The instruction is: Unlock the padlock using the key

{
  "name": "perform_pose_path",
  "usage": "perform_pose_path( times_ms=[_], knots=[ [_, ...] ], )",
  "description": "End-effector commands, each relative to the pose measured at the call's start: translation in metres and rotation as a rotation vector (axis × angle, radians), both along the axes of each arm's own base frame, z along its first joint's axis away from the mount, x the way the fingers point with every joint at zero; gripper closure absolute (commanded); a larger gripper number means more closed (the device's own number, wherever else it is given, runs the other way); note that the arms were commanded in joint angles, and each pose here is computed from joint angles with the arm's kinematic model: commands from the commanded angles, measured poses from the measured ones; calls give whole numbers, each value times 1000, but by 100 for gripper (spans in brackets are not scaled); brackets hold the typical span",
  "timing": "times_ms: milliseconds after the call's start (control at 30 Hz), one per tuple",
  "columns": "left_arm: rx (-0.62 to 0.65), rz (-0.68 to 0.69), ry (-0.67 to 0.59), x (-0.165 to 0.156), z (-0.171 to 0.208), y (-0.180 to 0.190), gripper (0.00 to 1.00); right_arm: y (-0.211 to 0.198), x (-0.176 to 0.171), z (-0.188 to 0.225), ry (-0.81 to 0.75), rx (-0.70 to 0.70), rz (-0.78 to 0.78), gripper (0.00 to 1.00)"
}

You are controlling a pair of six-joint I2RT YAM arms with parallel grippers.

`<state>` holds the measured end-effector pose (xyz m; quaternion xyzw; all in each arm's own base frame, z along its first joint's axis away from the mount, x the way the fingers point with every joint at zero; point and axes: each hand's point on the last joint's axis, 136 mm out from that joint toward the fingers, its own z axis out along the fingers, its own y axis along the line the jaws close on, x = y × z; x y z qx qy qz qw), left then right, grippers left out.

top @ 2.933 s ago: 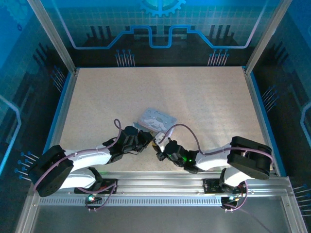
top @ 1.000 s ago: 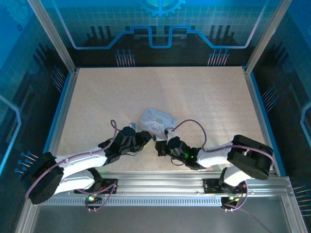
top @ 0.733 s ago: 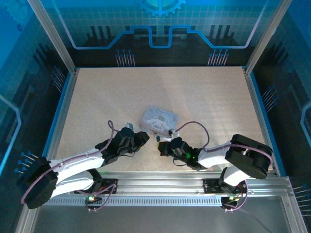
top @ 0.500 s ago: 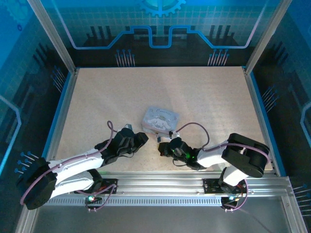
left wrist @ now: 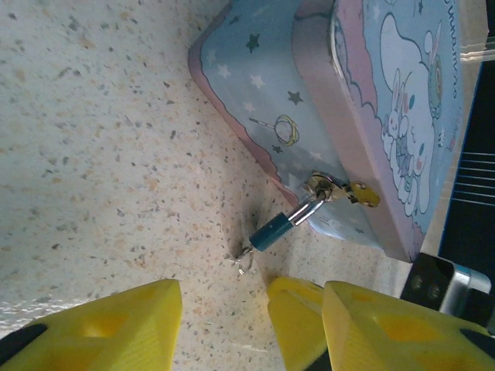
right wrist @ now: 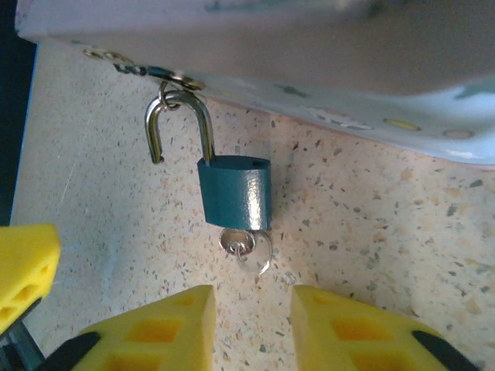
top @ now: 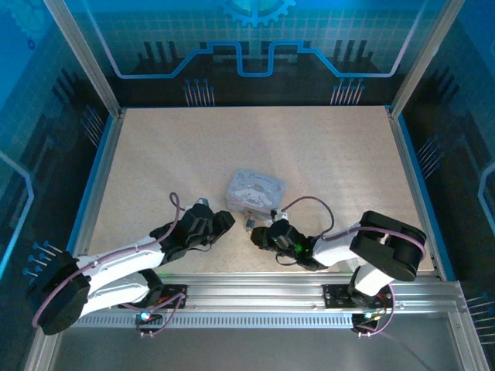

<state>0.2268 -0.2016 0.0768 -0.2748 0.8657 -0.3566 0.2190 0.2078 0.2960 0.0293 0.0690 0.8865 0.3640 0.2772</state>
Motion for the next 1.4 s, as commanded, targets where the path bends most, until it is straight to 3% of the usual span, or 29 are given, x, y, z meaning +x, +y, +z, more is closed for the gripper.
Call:
perform_pose_path(
  times_ms=[0, 133, 367, 467, 667, 933, 1133, 1367],
  knots=[
    [36, -7, -41, 7, 13, 7, 45, -20, 0, -8, 13, -59, -42, 63],
    [91, -2, -49, 12, 17, 23, 37, -24, 3, 2, -32, -83, -18, 58],
    [138, -5, -107, 31, 34, 46, 7, -26, 8, 23, -99, -46, 36, 50],
    [152, -35, -129, 43, 41, 48, 4, -23, 10, 35, -138, -25, 79, 41],
    [148, -164, -145, 74, 49, 31, 7, -17, 17, 55, -183, 72, 123, 29],
    [227, -246, -59, 102, 16, 17, 22, -19, 30, 72, -233, 90, 129, 27],
    [233, -253, 5, 92, -10, 19, 31, -27, 37, 74, -256, 60, 128, 27],
    [230, -245, 53, 63, -30, 25, 34, -30, 49, 76, -280, 56, 151, 26]
  ],
)
